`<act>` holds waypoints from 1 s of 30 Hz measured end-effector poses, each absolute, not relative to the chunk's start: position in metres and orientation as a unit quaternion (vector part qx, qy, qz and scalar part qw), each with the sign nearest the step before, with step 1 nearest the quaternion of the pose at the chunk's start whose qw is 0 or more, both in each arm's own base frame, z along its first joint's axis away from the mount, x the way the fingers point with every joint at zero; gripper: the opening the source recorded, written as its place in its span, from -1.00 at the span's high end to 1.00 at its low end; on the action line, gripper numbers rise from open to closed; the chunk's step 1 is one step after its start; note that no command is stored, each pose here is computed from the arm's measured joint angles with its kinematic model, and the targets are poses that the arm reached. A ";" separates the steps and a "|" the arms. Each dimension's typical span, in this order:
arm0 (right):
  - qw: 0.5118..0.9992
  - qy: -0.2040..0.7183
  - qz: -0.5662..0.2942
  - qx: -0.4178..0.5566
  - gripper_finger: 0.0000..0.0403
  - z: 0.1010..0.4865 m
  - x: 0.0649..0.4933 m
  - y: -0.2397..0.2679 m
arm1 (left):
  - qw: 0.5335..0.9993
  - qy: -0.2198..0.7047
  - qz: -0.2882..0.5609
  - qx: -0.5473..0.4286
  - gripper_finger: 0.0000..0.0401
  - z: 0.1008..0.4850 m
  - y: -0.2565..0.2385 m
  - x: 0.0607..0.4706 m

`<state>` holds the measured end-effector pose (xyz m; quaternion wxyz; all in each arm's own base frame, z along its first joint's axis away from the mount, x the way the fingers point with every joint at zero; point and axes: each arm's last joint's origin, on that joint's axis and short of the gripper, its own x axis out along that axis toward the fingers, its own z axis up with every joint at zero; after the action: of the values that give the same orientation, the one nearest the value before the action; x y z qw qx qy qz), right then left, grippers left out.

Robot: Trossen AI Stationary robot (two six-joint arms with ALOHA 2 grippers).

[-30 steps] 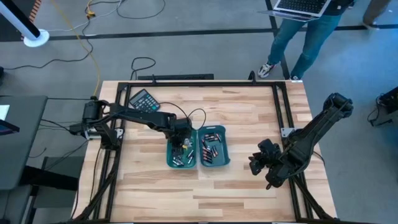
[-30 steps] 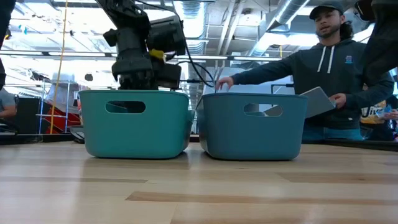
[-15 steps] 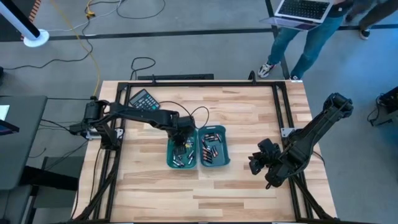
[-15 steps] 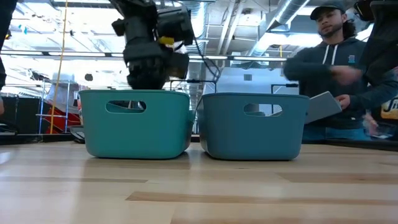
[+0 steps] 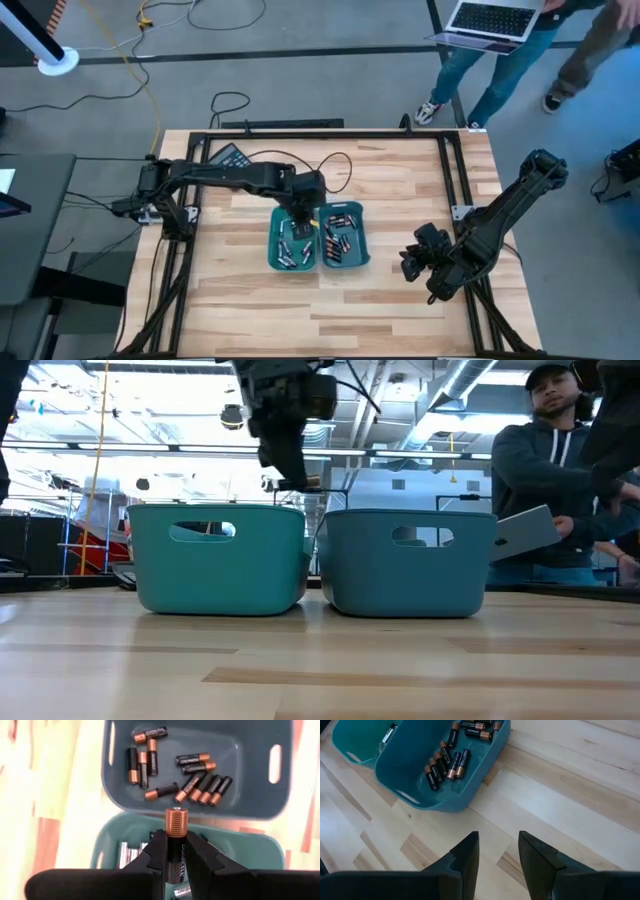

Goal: Sort batteries
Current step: Put the black battery into the blue bin

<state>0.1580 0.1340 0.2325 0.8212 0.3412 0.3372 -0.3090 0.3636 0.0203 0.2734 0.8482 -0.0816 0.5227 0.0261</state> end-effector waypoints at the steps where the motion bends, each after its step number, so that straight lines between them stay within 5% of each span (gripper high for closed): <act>1: 0.821 0.337 -0.309 0.342 0.25 0.233 0.158 0.134 | 0.846 0.527 0.029 -0.081 0.82 0.275 0.021 0.367; 16: 0.826 0.334 -0.291 0.349 0.25 0.234 0.160 0.137 | 0.820 0.572 -0.014 -0.024 0.82 0.239 0.008 0.464; 30: 0.830 0.340 -0.271 0.350 0.25 0.234 0.155 0.145 | 0.796 0.602 -0.039 -0.037 0.82 0.186 0.009 0.487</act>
<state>0.1546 0.1454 0.2343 0.8300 0.3499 0.3395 -0.2709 0.4874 0.0091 0.1858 0.7964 -0.0372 0.6023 -0.0392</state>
